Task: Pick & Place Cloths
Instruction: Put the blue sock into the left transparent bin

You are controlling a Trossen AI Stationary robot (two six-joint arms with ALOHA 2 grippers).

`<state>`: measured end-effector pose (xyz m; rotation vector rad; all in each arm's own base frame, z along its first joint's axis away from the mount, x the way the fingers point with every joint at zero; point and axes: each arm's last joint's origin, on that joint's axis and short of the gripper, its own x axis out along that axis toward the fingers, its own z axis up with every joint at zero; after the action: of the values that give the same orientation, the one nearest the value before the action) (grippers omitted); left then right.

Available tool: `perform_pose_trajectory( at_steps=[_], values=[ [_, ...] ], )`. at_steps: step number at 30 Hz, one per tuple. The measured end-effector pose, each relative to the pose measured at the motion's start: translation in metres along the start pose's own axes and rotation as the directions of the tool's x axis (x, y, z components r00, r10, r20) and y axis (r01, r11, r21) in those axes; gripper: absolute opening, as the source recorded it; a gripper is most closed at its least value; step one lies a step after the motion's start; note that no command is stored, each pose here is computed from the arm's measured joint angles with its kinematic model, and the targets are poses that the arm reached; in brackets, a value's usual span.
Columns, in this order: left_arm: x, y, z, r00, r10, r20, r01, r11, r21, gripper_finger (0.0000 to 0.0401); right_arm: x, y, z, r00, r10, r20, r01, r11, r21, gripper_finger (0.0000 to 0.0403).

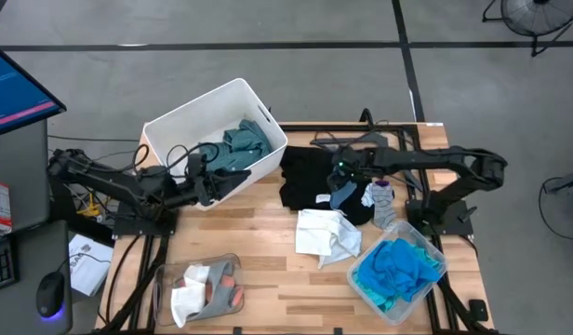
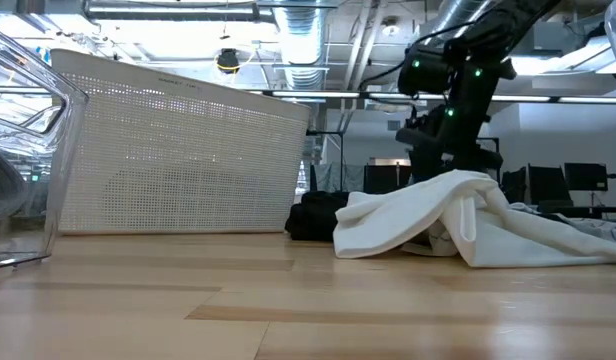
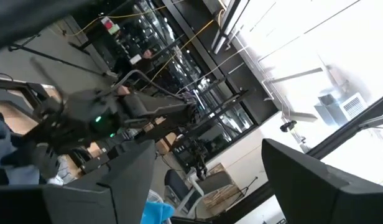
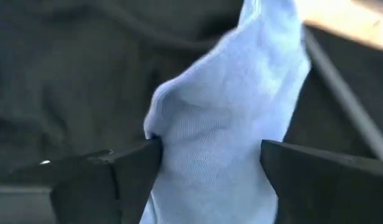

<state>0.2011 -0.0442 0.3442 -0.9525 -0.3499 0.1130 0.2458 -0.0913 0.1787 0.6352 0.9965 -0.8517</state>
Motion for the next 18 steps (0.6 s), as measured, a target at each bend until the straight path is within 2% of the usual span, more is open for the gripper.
perform_pose_trajectory(
  at_steps=[3, 5, 7, 8, 9, 13, 18],
  values=[
    [0.000, 0.000, 0.000, 1.000, 0.001, 0.000, -0.001, 1.000, 0.000, 0.0275, 0.008, 0.005, -0.005, 0.999, -0.010, -0.032, 0.010, 1.000, 0.001, 0.0224],
    [0.000, 0.000, 0.000, 1.000, 0.000, 0.000, 0.000, 1.000, 0.000, 0.0274, 0.008, 0.007, -0.007, 0.999, -0.006, -0.038, 0.006, 1.000, 0.000, 0.0157],
    [0.000, 0.000, 0.000, 1.000, 0.001, 0.000, -0.001, 1.000, 0.000, 0.0273, 0.006, 0.009, -0.008, 0.999, 0.009, -0.040, -0.009, 1.000, -0.005, 0.0068],
    [0.000, 0.000, 0.000, 1.000, 0.000, -0.001, 0.000, 1.000, 0.000, 0.0273, 0.003, 0.009, -0.008, 0.999, 0.020, -0.036, -0.020, 1.000, -0.009, 0.0036],
    [0.000, 0.000, 0.000, 1.000, 0.001, -0.001, -0.001, 1.000, 0.003, 0.0273, -0.002, 0.009, -0.007, 0.999, 0.031, -0.027, -0.032, 0.999, -0.009, 0.0023],
    [0.000, 0.000, 0.000, 1.000, 0.002, -0.002, -0.002, 0.998, 0.070, 0.0273, -0.034, 0.009, 0.001, 0.997, 0.075, 0.013, -0.076, 0.997, 0.008, 0.0019],
    [0.003, 0.003, 0.004, 1.000, 0.006, 0.010, -0.008, 0.981, 0.193, 0.0275, -0.098, 0.013, 0.019, 0.970, 0.196, 0.141, -0.198, 0.980, -0.006, 0.0012]
  ],
)
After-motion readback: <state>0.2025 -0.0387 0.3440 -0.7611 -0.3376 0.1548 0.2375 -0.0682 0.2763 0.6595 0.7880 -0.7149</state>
